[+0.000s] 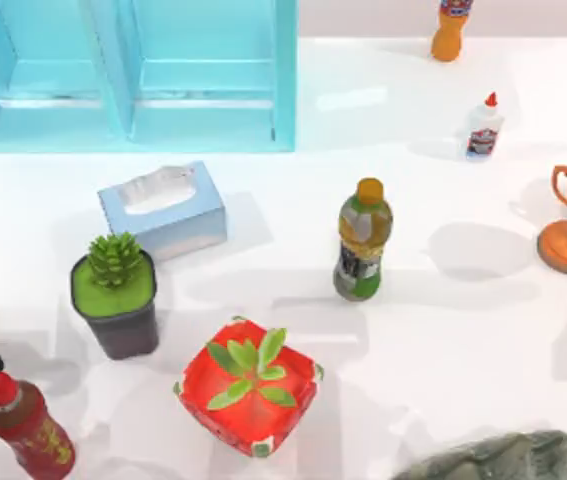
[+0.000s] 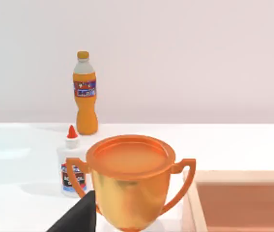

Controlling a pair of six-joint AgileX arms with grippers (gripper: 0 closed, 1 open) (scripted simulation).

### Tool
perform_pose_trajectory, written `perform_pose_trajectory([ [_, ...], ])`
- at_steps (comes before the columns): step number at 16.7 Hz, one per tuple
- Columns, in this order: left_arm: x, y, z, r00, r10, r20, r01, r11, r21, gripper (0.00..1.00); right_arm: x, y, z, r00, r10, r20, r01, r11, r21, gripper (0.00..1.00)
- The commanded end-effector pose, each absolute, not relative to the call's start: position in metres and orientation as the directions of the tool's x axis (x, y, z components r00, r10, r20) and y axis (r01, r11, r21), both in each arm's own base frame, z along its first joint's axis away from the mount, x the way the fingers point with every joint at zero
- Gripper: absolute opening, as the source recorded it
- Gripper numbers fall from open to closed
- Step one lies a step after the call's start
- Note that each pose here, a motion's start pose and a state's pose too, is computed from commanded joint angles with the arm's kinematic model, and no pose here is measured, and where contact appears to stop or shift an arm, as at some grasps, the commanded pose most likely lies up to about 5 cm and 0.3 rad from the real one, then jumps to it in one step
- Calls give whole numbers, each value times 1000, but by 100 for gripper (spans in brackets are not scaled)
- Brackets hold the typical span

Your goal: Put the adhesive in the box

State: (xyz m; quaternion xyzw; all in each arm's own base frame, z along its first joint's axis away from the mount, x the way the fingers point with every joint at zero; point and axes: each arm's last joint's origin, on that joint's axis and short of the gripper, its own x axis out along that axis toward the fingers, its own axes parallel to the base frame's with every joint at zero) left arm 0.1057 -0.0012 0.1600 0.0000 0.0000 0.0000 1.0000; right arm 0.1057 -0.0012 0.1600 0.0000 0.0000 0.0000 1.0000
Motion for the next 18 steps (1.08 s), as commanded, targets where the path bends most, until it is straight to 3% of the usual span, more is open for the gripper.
perform_pose_trajectory([
  [5, 106, -1, 160, 1000, 0, 0, 0, 1000, 0, 100, 106, 1, 173, 1000, 13, -27, -12, 999, 38, 100],
  [11, 106, -1, 160, 1000, 0, 0, 0, 1000, 0, 100, 129, 11, 244, 984, 67, -166, -41, 986, 160, 100],
  [14, 106, -1, 160, 1000, 0, 0, 0, 1000, 0, 100, 169, 22, 278, 953, 82, -293, -25, 981, 191, 100],
  [18, 106, -1, 160, 1000, 0, 0, 0, 1000, 0, 100, 251, 45, 297, 884, 74, -463, 11, 984, 177, 100],
])
